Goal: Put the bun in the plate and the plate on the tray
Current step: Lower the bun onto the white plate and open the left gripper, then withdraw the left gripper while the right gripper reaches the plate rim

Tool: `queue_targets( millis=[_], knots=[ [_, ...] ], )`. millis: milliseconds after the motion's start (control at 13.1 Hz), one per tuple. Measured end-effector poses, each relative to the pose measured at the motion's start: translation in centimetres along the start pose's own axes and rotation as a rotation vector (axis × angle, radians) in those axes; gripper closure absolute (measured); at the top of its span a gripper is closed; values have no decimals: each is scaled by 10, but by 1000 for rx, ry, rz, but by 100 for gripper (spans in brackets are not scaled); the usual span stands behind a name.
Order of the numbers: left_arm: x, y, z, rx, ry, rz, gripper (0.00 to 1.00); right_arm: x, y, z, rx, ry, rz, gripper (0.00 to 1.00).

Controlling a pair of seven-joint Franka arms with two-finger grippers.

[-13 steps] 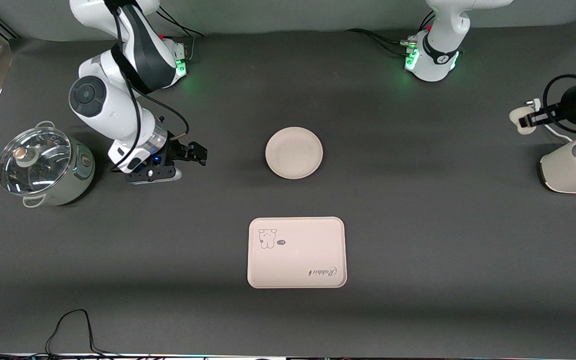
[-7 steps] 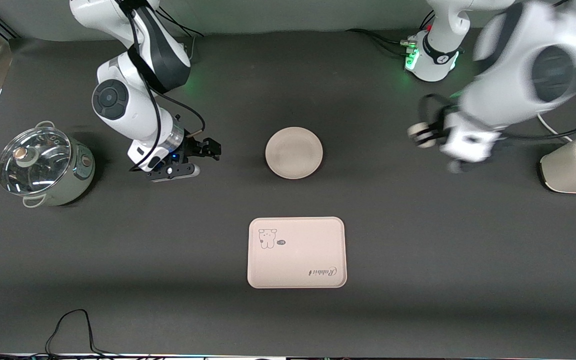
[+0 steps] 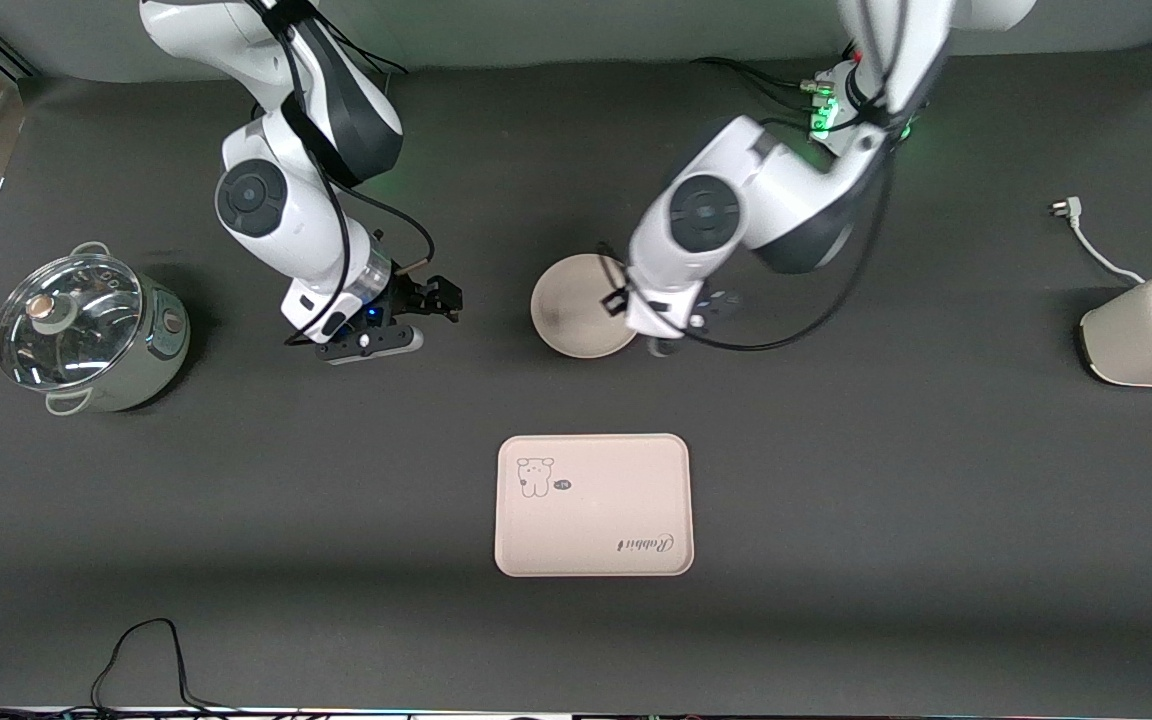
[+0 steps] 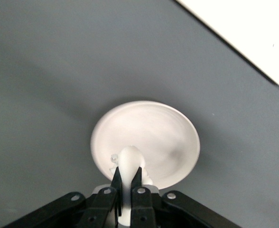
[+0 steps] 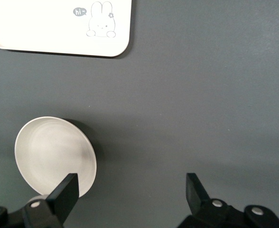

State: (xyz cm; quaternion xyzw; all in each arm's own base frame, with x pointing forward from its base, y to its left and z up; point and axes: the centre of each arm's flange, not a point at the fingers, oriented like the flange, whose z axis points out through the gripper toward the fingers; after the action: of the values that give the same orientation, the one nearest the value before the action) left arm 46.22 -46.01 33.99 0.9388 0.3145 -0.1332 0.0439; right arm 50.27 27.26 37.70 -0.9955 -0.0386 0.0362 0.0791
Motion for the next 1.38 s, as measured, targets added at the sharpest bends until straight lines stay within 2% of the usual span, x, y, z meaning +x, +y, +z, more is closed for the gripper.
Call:
queue_targets(
  millis=[153, 459, 612, 688, 841, 1224, 1300, 1376],
  knots=[
    [-19, 12, 46, -2, -3, -30, 91, 1, 0, 9, -4, -13, 1, 0],
    [-24, 15, 101, 28, -8, -72, 88, 1, 1, 11, -5, -16, 2, 0],
    [-24, 13, 113, 44, 0, -74, 77, 2, 1, 13, -5, -17, 3, 0],
    [-24, 11, 116, 51, 9, -75, 77, 4, 1, 16, -2, -6, 4, 0],
    [-24, 11, 116, 53, 19, -89, 62, 9, 2, 25, 4, 12, 8, 0],
    [-17, 10, 112, 56, 28, -111, 9, 12, 0, 44, 4, 11, 16, 0],
    [-7, 8, 103, 72, 37, -126, 0, 11, -4, 49, 6, 21, 26, 0],
    [11, 4, 83, 93, 58, -144, 0, 6, -11, 57, 8, 30, 33, 0]
  ],
)
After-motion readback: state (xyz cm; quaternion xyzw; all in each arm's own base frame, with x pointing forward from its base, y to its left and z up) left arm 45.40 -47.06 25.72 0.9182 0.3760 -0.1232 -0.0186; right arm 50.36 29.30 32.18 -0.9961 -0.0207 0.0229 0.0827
